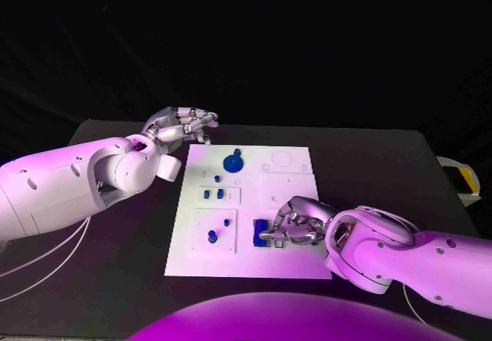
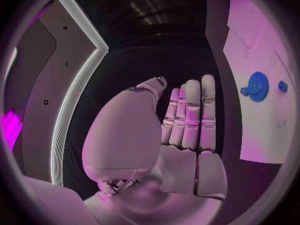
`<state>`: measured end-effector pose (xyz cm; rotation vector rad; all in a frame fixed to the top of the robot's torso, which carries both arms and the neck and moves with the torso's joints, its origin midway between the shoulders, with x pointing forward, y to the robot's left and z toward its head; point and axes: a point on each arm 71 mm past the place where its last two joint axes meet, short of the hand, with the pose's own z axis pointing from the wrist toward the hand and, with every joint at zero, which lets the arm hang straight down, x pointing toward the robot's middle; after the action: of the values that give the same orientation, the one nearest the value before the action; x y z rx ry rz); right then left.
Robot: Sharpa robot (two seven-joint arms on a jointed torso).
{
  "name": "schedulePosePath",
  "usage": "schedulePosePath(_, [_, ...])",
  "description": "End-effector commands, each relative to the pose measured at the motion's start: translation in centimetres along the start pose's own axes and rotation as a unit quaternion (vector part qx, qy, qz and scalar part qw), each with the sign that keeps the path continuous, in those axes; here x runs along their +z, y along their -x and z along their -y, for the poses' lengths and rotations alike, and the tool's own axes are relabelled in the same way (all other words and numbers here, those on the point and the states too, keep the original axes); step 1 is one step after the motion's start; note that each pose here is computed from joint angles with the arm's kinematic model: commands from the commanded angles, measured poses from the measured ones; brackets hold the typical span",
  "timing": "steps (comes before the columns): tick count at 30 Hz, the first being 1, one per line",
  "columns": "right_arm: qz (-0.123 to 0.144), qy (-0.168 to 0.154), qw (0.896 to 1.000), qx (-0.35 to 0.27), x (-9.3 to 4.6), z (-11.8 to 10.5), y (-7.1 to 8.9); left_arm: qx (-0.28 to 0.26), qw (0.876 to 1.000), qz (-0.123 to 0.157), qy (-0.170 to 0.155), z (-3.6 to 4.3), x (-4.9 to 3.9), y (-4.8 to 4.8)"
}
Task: Assemble the parts on the task board
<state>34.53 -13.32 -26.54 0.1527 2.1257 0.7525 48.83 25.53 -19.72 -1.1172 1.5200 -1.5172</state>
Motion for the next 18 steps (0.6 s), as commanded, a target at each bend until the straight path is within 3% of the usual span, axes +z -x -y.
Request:
schedulePosePath(1, [-0.015,0.024,0.999,-0.015,-0.23,-0.41,-0.27,-0.003,1.0,-0.008,-0.003,0.09,0.03,-0.21])
schedulePosePath(18, [-0.023,0.016,0.999,-0.018,0.27,-0.46,-0.5,-0.003,1.0,-0.009,-0.001,0.06,0.03,-0.21])
